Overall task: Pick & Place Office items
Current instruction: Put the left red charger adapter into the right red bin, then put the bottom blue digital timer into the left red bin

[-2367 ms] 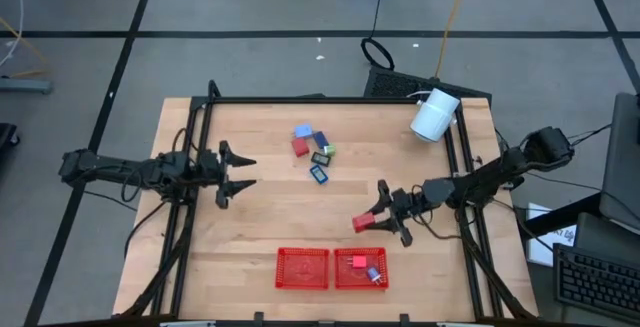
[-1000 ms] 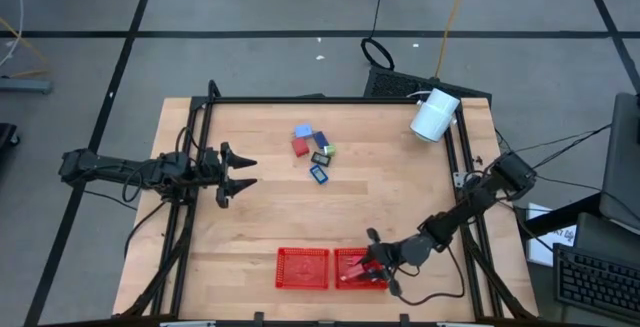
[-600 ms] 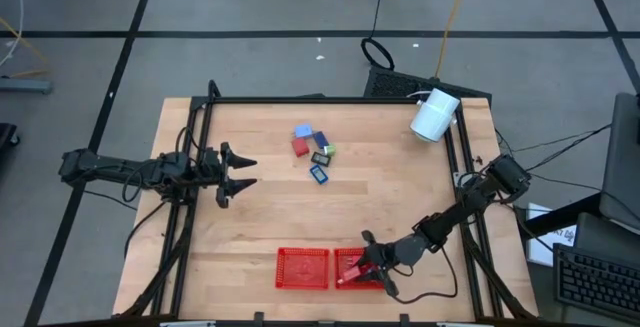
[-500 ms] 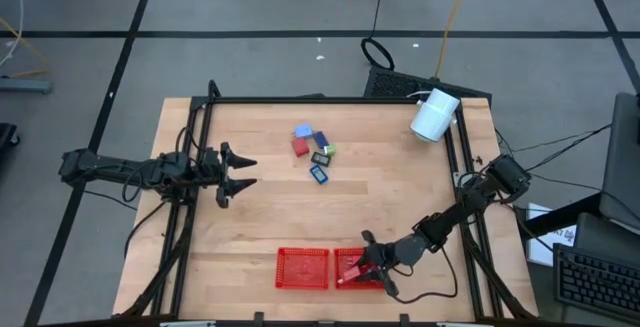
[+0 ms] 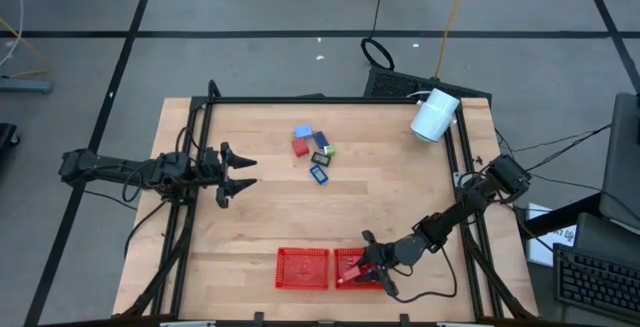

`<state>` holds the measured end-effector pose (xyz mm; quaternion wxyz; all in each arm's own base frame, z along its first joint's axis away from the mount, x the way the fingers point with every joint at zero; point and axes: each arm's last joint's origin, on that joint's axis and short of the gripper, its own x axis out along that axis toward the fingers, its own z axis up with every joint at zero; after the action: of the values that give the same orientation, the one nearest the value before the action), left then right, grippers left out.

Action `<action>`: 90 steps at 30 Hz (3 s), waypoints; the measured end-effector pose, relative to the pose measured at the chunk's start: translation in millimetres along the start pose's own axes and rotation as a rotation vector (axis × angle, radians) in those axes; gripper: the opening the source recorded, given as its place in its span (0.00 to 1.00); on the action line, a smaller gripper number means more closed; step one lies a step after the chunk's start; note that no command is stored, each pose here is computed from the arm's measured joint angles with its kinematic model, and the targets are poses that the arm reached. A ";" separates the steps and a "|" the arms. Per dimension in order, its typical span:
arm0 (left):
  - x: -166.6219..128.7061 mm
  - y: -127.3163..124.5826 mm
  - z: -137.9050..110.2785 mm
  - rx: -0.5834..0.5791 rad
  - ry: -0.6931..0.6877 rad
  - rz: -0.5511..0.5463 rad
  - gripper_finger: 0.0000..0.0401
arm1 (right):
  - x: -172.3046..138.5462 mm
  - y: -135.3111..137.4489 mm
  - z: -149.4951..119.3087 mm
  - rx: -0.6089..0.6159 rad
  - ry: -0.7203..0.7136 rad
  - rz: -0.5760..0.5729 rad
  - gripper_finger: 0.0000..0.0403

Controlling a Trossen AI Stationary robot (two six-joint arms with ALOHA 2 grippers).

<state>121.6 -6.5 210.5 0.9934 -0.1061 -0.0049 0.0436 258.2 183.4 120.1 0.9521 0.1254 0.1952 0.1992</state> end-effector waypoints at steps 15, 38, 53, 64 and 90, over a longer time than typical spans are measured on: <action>0.0 0.0 0.1 0.000 -0.001 0.000 0.68 | 0.0 -0.5 -1.2 0.016 0.013 -0.006 0.50; 0.0 0.0 0.1 0.000 -0.001 0.000 0.68 | -33.5 12.2 44.9 -0.119 -0.050 0.013 0.47; 0.0 0.0 0.1 0.000 0.000 0.000 0.68 | -84.5 16.1 76.9 -0.200 -0.006 -0.013 0.46; 0.0 -0.2 1.2 0.019 -0.012 -0.002 0.68 | -115.8 0.8 80.1 -0.296 -0.115 -0.082 0.42; 56.3 -4.0 -31.0 -0.055 0.092 0.028 0.68 | -163.0 -65.8 20.2 -0.121 -0.290 -0.266 0.41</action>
<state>178.6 -11.9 181.1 0.9886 -0.1351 0.0412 0.0523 150.8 51.8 169.8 0.9939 0.0685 0.0585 0.0630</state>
